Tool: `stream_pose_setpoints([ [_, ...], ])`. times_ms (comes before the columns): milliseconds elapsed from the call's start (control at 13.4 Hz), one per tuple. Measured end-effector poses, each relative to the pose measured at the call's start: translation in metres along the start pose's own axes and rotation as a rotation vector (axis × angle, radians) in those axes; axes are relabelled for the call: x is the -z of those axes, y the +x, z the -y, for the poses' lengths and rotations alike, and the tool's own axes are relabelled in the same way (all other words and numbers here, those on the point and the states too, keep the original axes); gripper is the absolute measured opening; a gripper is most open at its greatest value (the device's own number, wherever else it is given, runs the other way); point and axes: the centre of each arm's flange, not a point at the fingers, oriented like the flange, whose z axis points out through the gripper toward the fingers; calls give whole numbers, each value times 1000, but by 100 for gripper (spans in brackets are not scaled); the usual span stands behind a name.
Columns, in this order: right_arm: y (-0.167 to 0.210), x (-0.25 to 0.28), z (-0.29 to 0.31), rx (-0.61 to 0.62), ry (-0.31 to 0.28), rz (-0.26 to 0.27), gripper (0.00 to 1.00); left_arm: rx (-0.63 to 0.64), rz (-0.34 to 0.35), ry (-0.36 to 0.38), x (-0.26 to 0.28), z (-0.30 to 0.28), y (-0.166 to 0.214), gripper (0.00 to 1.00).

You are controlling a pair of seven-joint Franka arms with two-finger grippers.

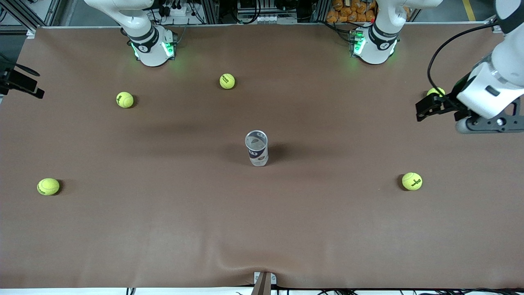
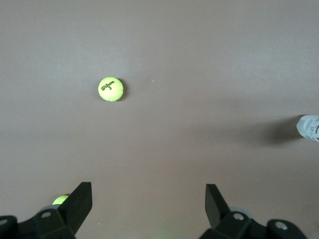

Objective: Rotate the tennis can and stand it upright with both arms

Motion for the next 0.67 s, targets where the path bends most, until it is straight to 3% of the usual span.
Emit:
stream_pose_setpoints([
  [674,0,0,6,10,-1,0,100,62,17,-12,-8,45,-27,100],
])
